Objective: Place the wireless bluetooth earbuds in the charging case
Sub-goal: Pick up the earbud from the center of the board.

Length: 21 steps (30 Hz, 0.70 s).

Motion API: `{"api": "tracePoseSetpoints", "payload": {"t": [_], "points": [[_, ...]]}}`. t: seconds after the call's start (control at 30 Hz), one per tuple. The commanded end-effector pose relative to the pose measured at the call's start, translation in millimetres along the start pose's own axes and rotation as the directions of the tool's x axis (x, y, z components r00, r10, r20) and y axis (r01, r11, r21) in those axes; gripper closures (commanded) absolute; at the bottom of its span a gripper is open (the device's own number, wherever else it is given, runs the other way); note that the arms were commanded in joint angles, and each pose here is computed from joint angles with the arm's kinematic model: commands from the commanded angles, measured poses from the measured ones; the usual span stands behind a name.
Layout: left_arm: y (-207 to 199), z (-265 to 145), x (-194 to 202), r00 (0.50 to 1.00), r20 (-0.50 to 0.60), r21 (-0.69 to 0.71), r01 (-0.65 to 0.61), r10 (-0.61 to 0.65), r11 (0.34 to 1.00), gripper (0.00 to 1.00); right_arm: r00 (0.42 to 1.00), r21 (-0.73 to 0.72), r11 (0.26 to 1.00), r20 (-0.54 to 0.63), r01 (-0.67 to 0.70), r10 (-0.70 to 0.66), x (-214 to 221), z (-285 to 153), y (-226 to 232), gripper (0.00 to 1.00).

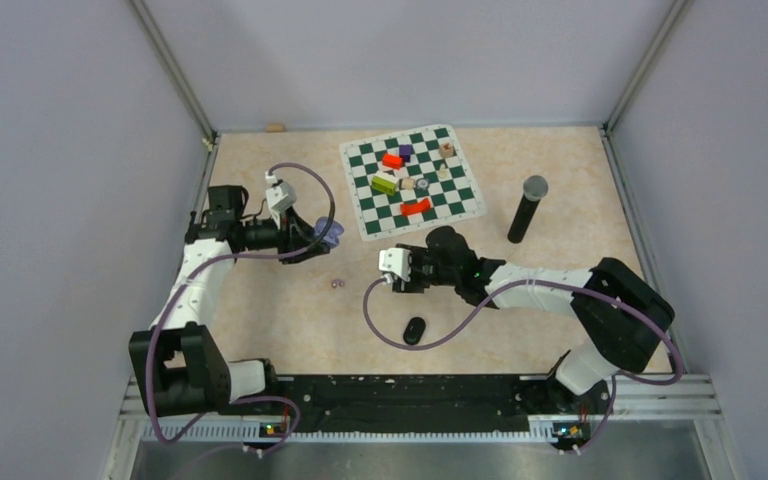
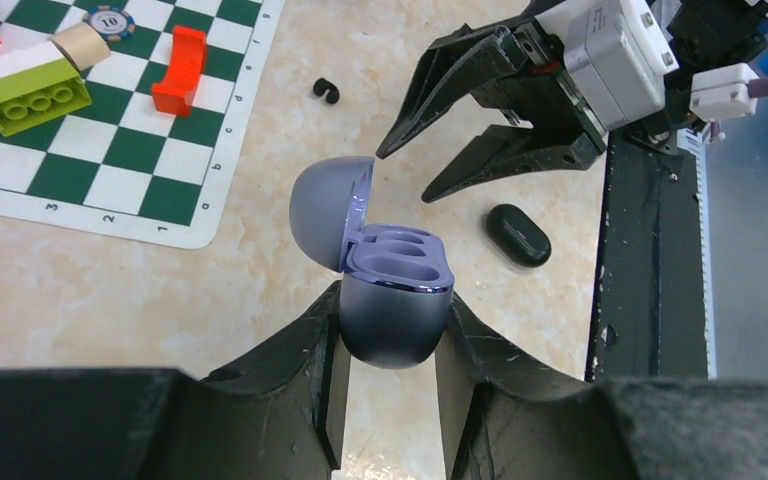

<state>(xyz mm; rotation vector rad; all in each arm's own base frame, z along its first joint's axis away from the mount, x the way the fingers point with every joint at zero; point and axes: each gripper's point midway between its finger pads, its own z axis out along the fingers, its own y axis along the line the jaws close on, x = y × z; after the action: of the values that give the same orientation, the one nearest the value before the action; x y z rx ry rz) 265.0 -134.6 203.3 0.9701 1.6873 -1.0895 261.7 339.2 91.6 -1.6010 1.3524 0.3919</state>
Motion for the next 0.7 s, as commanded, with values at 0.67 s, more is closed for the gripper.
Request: {"api": "tracePoseSetpoints", "payload": {"t": [0.67], "points": [[-33.1,-14.5,-5.6,0.993,0.118,0.151,-0.018,0.0,0.988,1.0,0.969,0.016,0.971,-0.075,0.239,-0.237,26.4,21.1,21.3,0.68]]}}
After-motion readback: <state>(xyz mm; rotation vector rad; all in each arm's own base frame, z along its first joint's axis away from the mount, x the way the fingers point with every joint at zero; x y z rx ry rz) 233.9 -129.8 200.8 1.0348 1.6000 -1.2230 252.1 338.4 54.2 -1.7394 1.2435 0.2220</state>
